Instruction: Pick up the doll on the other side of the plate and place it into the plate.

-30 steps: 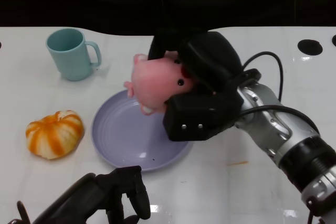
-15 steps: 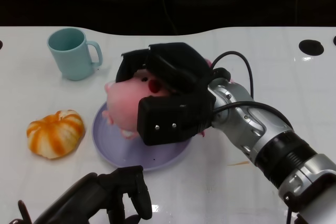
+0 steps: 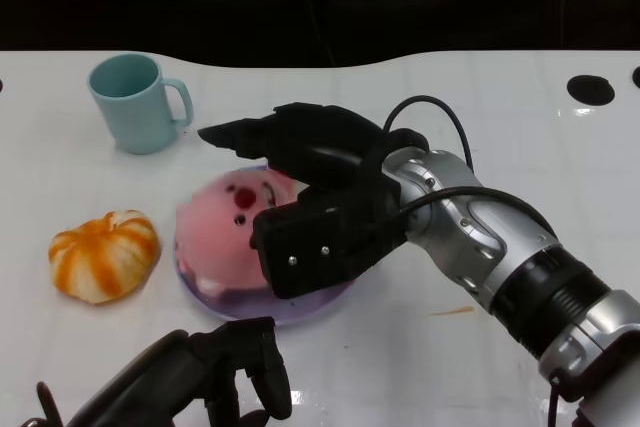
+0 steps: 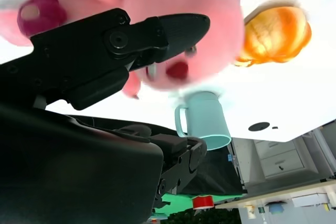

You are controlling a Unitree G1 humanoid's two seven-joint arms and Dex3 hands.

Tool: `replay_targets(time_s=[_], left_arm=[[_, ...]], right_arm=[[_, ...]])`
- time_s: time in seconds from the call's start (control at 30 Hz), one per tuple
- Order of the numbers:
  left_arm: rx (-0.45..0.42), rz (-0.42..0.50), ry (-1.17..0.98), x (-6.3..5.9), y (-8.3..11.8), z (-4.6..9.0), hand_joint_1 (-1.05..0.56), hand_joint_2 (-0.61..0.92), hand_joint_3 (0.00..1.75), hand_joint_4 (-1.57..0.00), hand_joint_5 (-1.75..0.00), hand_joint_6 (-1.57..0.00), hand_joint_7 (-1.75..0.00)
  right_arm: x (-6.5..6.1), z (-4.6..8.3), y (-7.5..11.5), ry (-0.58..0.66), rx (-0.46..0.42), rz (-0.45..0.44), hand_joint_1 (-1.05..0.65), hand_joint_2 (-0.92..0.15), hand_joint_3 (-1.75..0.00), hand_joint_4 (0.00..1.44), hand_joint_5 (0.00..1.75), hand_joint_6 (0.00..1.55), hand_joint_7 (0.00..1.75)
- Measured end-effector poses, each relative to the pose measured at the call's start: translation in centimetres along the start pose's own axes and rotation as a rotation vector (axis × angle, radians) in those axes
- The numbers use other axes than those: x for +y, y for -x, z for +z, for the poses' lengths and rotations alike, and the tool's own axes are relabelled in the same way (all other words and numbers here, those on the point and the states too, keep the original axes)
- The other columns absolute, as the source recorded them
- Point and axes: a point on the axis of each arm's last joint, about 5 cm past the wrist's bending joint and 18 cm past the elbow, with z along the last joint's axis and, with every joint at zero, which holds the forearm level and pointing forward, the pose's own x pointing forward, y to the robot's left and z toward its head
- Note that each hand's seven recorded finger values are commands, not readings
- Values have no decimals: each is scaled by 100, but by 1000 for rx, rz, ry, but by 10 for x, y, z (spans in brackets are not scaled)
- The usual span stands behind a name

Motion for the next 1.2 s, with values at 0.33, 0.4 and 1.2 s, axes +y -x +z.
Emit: replay_targets(time_s=[0.33,0.4,1.2], left_arm=[[-5,1,-3,1,-1,1,-18,59,110,-61,-175,-49,-156],[-5,2,-3,1,-1,1,-18,59,110,-61,-175,-49,-156],[8,10,-9,4,-2,-1,-16,59,110,-61,-175,-52,-154]], right_arm=[[-14,-5,12,41,-3,23,-102,-92,-28,0,4,0,0],[-16,-7,17,42,-14,8,-101,-92,-29,1,5,1,0],[5,-46,129,-300,35,-290,-35,-91,-6,36,90,56,26]])
